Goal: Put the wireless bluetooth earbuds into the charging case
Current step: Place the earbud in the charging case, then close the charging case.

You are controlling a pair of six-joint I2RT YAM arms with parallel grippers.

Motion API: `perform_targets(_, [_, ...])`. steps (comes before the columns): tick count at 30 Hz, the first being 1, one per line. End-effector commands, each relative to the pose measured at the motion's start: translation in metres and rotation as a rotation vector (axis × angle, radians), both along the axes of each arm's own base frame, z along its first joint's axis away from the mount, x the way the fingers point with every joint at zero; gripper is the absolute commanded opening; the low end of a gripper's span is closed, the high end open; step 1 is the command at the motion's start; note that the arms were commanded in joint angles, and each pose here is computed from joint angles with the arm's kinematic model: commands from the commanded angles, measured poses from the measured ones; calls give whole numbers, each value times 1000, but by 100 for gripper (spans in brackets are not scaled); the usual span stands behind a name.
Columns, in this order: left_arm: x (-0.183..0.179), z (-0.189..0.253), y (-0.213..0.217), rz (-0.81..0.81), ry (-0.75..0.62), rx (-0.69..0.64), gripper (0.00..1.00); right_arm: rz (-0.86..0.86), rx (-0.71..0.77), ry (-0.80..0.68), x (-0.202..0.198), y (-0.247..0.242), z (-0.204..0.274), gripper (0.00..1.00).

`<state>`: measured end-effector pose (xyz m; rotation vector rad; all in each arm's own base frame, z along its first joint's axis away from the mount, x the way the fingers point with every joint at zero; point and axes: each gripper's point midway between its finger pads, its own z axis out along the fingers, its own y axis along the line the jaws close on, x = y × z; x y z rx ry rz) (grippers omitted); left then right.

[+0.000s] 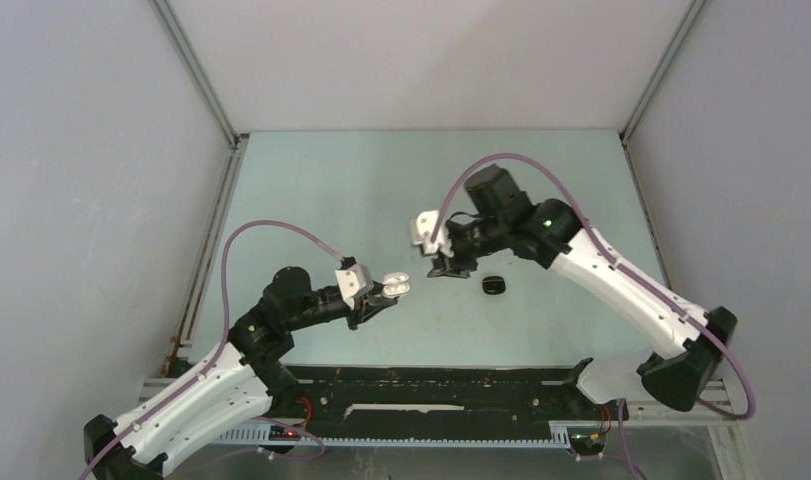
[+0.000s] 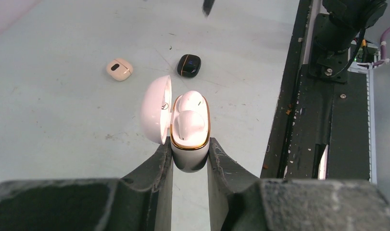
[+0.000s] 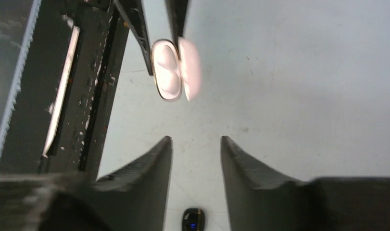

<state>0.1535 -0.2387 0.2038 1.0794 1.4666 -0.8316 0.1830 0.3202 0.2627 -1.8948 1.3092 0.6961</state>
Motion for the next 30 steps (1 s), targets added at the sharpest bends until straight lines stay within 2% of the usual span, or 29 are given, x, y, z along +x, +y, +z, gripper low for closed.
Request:
perform_targets(1, [6, 27, -3, 19, -45, -60, 0, -76, 209, 186, 5, -16, 25, 51])
perform_targets(4, [4, 27, -5, 6, -38, -63, 0, -116, 302, 364, 19, -22, 20, 81])
perform_targets(8, [-2, 24, -9, -37, -18, -60, 0, -41, 301, 549, 12, -18, -1, 95])
perform_targets(11, [-5, 22, -12, -61, -2, -54, 0, -14, 256, 508, 6, -15, -16, 94])
perform_targets(18, [-4, 18, -13, -63, 16, -47, 0, 68, 157, 423, -16, 3, -42, 84])
perform_targets(23, [-4, 18, -15, -65, 26, -47, 0, 110, 88, 368, -32, 13, -57, 83])
perform_targets(30, [0, 16, -13, -37, 35, -41, 0, 122, 86, 352, -38, 13, -52, 83])
